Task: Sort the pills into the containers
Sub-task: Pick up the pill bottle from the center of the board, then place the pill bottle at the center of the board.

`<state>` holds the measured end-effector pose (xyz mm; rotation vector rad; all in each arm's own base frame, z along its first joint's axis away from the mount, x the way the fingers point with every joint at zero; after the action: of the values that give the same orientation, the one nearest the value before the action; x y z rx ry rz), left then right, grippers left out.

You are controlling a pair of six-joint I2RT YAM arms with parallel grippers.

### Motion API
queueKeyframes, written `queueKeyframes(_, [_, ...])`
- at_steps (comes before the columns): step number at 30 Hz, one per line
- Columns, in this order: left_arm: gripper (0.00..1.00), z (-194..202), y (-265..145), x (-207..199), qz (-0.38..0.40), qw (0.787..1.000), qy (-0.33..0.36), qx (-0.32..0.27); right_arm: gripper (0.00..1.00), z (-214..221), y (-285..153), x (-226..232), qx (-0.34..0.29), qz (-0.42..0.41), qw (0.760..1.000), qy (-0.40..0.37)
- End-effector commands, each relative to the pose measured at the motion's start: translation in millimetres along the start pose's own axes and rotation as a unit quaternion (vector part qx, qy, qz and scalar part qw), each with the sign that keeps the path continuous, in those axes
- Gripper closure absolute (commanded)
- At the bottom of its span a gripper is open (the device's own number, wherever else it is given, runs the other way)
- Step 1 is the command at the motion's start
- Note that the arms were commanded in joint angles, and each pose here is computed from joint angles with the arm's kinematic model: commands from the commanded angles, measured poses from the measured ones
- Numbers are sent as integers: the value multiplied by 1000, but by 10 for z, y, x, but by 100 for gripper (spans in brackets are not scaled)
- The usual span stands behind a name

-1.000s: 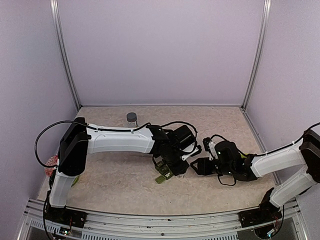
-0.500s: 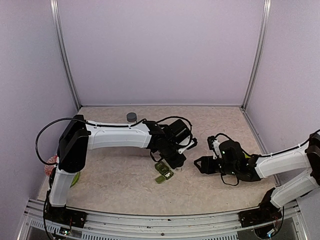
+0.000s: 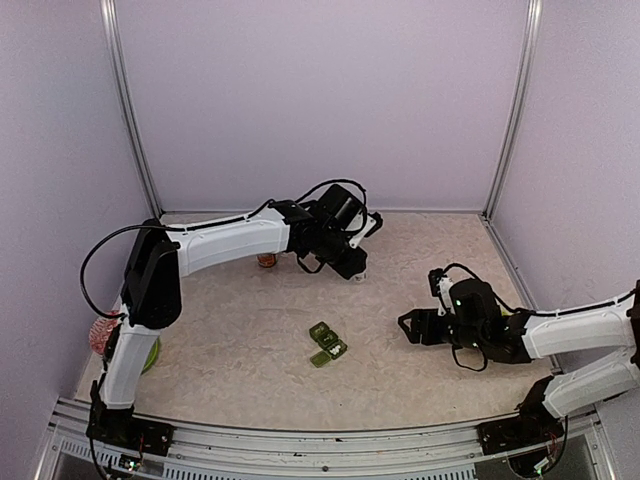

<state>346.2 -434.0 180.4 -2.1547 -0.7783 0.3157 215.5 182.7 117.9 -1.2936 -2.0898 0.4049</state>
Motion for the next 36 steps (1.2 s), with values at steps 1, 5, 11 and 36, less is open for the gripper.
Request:
queueKeyframes(1, [73,-101,235,60,-7,999,30,-20,23,6,-61,-98,-3,27,1000,-2])
queueKeyframes(5, [73,-193,351,178,-22,998,34,-42,23,-22,-117,-120,-14,34,999,1])
queueKeyframes(11, [71,-186,303,441,-54,998,-6,-45,23,-19,-177,-139,-18,37,999,3])
queueKeyframes(36, [72,343,363,1592,-165,985,-46,33,23,1,-220,-163,-25,35,999,3])
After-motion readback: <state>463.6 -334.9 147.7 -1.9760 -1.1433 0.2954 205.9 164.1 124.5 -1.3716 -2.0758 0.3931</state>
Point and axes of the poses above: each gripper's point midway between its finger pads, its own y axis out along the fingers, its own x axis along the line the jaws close on, z = x × y, the point moved 7 cm from there along -y, back along the fingers, and after that the axes turned 1 degree about -y, right-handed, at the moved point
